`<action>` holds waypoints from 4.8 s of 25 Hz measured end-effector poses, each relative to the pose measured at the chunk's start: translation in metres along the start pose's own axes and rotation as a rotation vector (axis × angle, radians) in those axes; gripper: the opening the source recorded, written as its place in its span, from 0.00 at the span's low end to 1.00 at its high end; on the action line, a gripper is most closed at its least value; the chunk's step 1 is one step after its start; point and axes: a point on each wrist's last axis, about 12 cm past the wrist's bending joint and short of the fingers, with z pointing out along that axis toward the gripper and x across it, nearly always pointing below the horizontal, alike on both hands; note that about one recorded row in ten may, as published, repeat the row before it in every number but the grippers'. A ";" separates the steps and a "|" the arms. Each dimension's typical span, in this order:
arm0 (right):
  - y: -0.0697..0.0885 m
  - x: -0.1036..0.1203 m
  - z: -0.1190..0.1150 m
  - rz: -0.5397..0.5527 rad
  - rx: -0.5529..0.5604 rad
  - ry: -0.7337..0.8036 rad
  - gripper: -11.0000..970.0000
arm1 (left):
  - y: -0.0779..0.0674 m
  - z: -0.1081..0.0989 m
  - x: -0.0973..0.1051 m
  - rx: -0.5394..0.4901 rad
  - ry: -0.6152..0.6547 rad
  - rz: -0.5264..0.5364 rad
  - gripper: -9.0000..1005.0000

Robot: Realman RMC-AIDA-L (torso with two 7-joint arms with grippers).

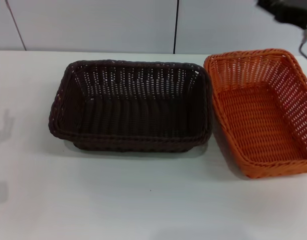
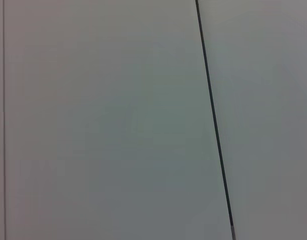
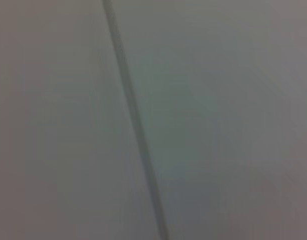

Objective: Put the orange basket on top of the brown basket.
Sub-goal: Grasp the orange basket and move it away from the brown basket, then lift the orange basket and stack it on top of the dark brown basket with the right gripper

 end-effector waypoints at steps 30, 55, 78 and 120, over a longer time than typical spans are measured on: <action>0.046 -0.001 -0.065 -0.558 -0.263 0.911 0.72 | 0.010 0.030 0.020 -0.077 0.181 -0.023 0.81; 0.025 0.044 -0.025 -0.656 -0.173 1.116 0.68 | 0.013 0.036 0.023 -0.098 0.219 -0.036 0.81; 0.040 -0.003 -0.007 -0.592 -0.031 0.911 0.26 | 0.022 0.030 0.030 -0.128 0.255 -0.020 0.81; 0.134 -0.022 -0.008 -2.023 -0.612 0.508 0.20 | 0.017 0.013 0.044 -0.108 0.341 -0.151 0.81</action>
